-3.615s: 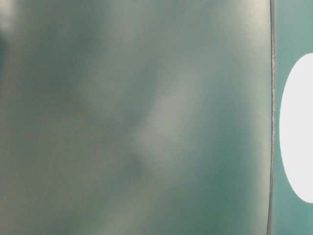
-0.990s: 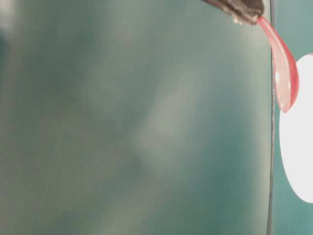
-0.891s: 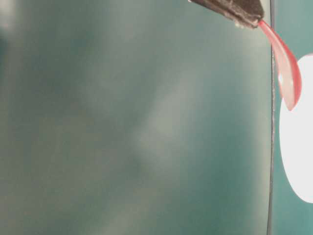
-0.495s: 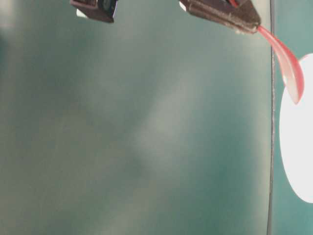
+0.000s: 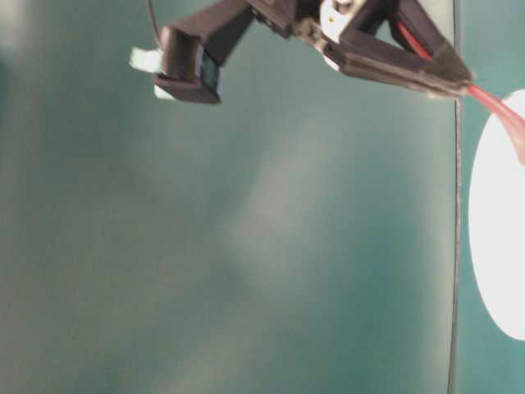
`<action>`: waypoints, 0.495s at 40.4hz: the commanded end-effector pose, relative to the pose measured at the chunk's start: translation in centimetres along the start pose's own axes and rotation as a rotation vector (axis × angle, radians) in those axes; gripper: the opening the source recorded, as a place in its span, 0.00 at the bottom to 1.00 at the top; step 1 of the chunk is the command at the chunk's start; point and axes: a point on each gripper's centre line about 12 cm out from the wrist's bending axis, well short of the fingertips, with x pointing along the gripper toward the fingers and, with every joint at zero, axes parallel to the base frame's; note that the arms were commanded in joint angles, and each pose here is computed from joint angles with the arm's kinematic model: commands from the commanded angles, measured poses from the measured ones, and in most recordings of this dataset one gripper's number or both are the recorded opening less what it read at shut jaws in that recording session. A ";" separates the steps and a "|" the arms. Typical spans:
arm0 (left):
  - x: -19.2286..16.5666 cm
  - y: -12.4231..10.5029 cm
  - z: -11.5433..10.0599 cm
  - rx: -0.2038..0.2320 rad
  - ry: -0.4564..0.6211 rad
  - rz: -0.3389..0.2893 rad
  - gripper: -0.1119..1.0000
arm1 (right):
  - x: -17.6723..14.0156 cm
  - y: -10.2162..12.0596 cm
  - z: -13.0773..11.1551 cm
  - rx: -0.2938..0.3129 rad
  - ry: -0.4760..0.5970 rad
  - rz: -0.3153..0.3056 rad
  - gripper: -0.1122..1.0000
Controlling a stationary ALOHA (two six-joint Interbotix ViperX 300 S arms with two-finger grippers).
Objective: Scoop the yellow hexagonal prism block from the bowl with a spoon using the right arm.
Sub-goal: 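Lower the spoon bowl into the white bowl beside the yellow block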
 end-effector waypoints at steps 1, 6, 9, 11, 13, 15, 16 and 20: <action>0.2 0.1 1.0 0.002 -0.025 0.003 0.09 | 0.2 -0.3 1.1 -0.002 -0.012 -0.001 0.31; 0.2 0.1 1.0 0.002 -0.026 0.003 0.09 | 0.9 -0.4 1.2 -0.006 0.002 -0.003 0.31; 0.2 0.1 1.0 0.002 -0.026 0.003 0.09 | 1.2 -0.5 1.2 -0.010 0.009 -0.003 0.31; 0.2 0.1 1.0 0.002 -0.026 0.003 0.09 | 1.3 -0.5 1.3 -0.010 0.009 -0.003 0.31; 0.2 0.1 1.1 0.002 -0.028 0.003 0.09 | 1.3 -0.5 1.2 -0.010 0.010 -0.003 0.31; 0.2 0.1 1.1 0.002 -0.028 0.003 0.09 | 1.3 -0.6 1.3 -0.008 0.009 -0.006 0.31; 0.2 0.1 1.1 0.002 -0.028 0.003 0.09 | 1.3 -0.6 1.2 -0.008 0.010 -0.005 0.31; 0.2 0.1 1.1 0.002 -0.028 0.003 0.09 | 1.3 -0.8 1.1 0.000 0.015 -0.008 0.31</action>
